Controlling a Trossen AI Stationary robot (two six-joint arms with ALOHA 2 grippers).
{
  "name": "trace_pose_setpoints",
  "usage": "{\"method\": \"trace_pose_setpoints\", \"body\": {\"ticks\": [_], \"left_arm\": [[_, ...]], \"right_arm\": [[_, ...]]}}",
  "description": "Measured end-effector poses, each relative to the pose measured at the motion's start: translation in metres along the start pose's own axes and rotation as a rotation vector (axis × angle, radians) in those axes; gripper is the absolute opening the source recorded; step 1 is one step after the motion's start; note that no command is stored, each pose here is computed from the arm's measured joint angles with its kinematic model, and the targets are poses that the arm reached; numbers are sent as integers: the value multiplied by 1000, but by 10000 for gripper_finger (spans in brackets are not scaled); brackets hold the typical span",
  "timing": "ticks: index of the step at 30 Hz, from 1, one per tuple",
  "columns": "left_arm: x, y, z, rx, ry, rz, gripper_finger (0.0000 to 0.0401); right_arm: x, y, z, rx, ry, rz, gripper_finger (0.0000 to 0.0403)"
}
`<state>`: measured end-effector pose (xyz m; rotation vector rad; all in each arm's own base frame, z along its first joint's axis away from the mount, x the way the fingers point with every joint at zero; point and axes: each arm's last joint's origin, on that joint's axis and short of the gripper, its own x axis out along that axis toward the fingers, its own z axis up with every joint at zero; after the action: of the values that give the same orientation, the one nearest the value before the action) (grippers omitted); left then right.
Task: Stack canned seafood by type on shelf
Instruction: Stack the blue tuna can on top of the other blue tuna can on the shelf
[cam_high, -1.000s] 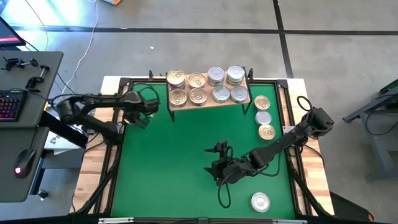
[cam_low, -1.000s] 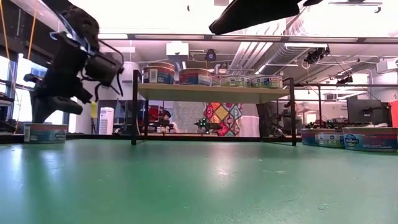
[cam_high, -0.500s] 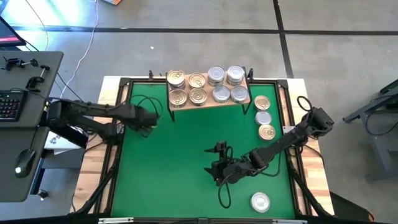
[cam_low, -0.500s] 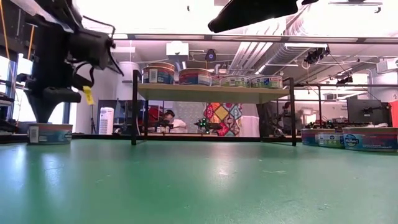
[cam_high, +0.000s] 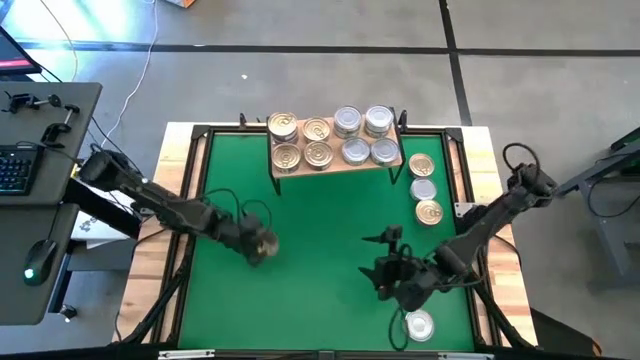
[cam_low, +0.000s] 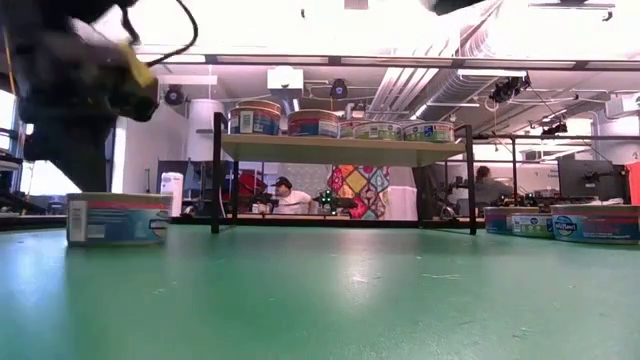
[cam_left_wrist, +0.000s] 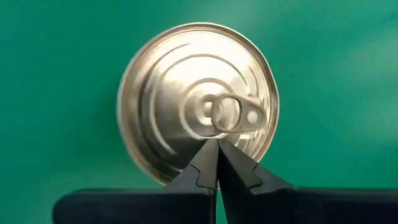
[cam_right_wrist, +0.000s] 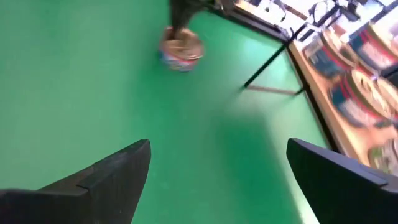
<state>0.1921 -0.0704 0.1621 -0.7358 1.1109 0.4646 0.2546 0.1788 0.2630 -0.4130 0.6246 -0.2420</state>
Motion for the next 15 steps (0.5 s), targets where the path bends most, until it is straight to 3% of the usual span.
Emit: {"method": "trace_pose_setpoints", "body": {"ticks": [2,5,9,12,15], "left_arm": [[3,-19,-3,71,-68,-156,0],[3,-52,-1,191,-277,-381,0],[0,-81,3,322,-513,-592,0],[-11,-96,5,384,-619,-677,0],[-18,-104,4,463,-644,-652,0]], "right_arm": [[-6,-3,-3,35,17,1,369],[-5,-7,-8,82,62,-22,369],[5,-8,-25,97,121,-37,369],[14,-3,-44,106,157,-4,369],[24,5,-60,149,136,43,369]]}}
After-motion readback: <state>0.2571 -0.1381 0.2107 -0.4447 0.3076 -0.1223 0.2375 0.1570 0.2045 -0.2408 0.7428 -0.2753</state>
